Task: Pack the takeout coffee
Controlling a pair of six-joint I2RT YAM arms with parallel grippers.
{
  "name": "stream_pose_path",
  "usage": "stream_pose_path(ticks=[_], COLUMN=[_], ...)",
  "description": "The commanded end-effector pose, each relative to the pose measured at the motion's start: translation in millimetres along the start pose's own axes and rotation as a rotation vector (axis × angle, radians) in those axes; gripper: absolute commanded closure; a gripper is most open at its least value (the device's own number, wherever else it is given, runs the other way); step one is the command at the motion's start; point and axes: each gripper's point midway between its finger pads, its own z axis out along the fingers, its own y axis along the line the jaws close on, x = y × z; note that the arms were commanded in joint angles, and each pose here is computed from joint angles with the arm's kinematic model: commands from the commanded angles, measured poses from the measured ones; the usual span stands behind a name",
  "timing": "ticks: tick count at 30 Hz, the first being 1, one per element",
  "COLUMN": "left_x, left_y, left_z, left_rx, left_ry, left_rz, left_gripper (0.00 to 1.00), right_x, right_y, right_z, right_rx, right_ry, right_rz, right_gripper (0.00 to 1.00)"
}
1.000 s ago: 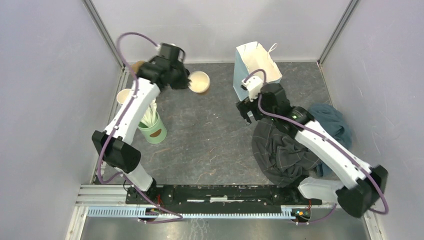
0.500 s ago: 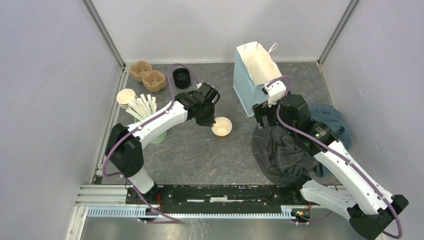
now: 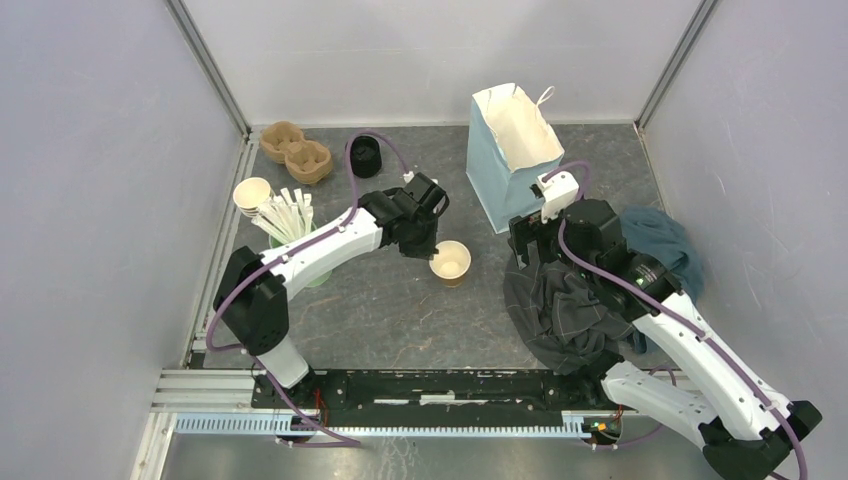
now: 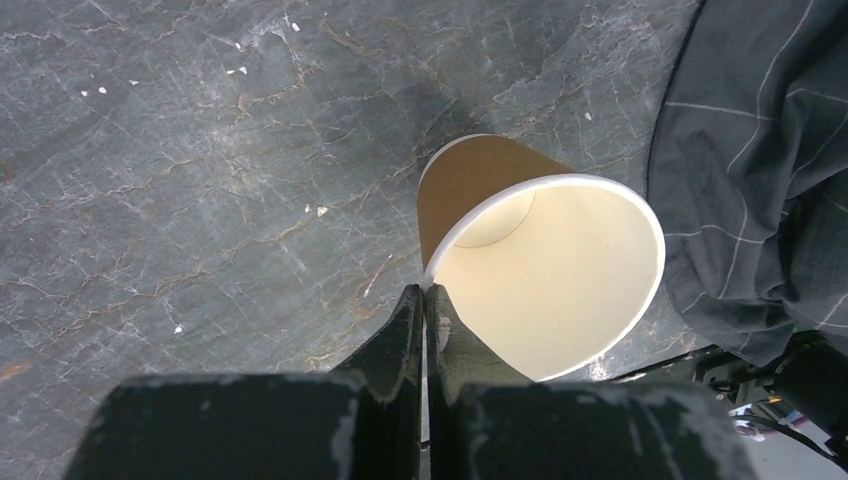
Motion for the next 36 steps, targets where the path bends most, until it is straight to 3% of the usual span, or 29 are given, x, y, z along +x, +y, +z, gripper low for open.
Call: stream_pose_path(ticks=[1,8,17,21,28,36], left_x=[-3,3,-3,-17,-79,-185], left_y=[-1,-2,0,0,30,105], left_z=[4,7,5,-11,-35,-29], left_rx=[-0.026,-0.026,-0.058,-0.070,-0.150,-0.314], left_ry=[-0.019,-0.002,-0.003,-0.040,-0.165,-0.289], left_rz=[0.058,0.050,0.065,0.093,0.072,-0.122], left_gripper=[0.98,0.96,0.82,0.70,0.37,0.32], right_x=[-3,-3,3,3,6,-10], right_y=[1,1,-1,-3,-6,-1], right_z=[-2,-2,2,4,11,24], right_rx=[-0.004,-0.006,0.000,0.014,0.029,0.005], right_ry=[-0.021,-0.028,-0.019,-0.017,0.004,0.026], right_rz=[0.028,0.021,0.001,-0.019,-0.053,-0.105], right_gripper=[0.02,0.02,0.02,0.02,0.02,0.02])
